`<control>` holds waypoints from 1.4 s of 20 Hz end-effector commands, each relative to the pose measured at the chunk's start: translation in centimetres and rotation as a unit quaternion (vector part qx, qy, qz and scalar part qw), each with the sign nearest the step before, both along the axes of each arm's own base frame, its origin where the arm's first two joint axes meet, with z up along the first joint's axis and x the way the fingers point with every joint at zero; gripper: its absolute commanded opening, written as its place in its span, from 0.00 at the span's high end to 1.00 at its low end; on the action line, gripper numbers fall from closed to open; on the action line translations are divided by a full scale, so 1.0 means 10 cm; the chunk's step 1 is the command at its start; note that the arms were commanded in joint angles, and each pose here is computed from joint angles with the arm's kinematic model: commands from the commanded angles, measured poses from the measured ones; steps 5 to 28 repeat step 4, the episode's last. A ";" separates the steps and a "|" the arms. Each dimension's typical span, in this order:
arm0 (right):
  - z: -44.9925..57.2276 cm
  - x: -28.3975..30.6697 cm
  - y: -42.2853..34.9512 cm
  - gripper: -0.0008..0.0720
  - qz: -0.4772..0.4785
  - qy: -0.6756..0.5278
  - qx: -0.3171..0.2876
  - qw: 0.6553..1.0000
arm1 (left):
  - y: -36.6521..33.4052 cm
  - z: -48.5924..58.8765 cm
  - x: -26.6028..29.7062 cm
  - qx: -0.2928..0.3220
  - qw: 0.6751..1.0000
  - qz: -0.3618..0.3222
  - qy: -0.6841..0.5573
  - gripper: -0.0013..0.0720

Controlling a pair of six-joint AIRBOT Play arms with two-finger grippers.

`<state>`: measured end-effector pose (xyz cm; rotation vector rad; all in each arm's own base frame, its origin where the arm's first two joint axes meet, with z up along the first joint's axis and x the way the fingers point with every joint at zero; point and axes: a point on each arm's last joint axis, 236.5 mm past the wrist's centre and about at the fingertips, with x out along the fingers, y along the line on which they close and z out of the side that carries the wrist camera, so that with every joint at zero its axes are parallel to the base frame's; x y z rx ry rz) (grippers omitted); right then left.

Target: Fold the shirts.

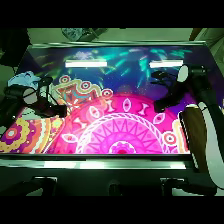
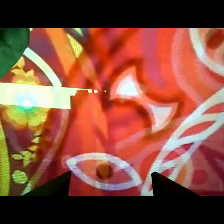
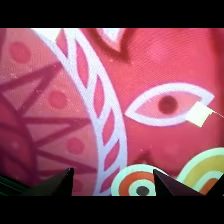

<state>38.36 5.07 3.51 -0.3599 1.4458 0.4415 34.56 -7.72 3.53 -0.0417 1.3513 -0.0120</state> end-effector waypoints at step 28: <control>0.00 -0.01 0.00 0.20 0.000 0.002 0.000 1.000 | 0.00 0.00 0.00 -0.001 1.000 0.001 -0.001 0.17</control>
